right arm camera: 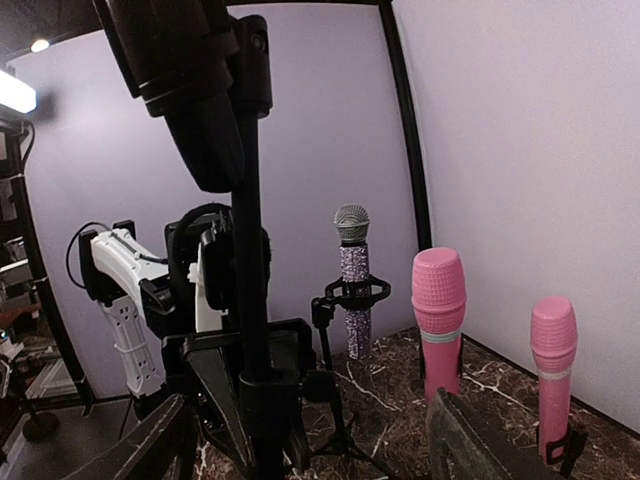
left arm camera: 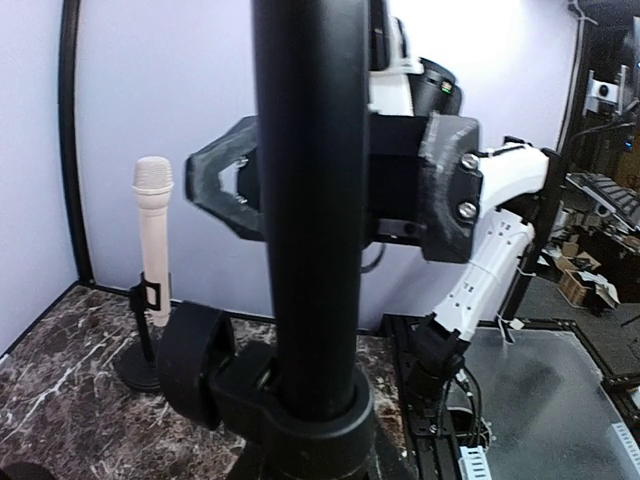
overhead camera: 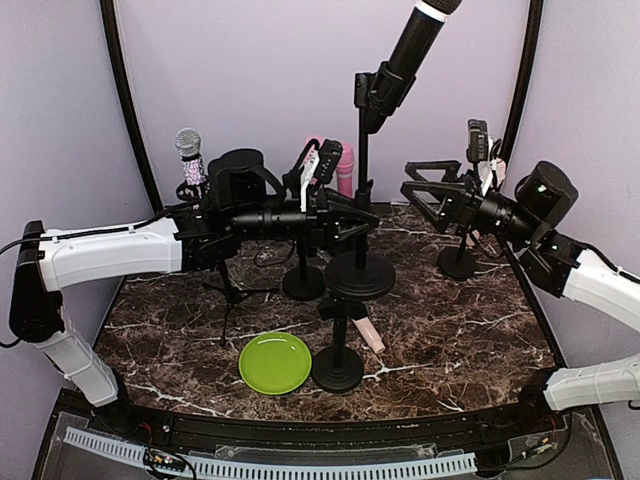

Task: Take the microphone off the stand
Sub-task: Pass from the left arm to the right

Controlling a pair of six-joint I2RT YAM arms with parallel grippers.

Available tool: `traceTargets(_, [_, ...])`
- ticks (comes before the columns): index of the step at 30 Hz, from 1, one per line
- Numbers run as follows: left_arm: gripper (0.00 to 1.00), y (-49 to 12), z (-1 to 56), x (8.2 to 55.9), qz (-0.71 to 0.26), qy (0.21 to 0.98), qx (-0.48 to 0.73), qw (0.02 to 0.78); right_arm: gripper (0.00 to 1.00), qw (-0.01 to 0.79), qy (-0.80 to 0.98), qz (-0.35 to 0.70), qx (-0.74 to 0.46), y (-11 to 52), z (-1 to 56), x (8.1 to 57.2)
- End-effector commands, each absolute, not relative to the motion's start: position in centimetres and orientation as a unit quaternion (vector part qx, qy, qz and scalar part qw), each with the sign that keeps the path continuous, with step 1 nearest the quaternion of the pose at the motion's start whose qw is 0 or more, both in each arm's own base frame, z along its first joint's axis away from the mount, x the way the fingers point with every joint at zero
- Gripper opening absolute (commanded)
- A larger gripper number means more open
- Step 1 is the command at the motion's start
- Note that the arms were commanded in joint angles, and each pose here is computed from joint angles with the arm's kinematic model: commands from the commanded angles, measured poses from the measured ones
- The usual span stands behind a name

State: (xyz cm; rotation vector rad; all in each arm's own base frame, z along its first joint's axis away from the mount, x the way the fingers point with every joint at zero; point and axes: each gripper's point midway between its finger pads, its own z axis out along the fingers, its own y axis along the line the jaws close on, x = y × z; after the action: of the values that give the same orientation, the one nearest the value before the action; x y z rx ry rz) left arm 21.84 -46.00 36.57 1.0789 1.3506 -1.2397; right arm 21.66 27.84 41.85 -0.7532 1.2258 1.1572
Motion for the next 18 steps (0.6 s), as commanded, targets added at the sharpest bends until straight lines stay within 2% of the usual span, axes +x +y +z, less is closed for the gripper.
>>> traceTargets(1, [0.0, -44.2, 41.8, 17.3, -0.572, 0.448, 0.486, 0.486, 0.75, 0.57, 0.463, 0.555, -0.39, 29.2, 45.1, 18.5])
traceTargets(18, [0.0, -45.0, 40.8, 16.1, -0.601, 0.436, 0.51, 0.435, 0.57, 0.471, 0.453, 0.6, -0.462, 33.0, 44.0, 17.3])
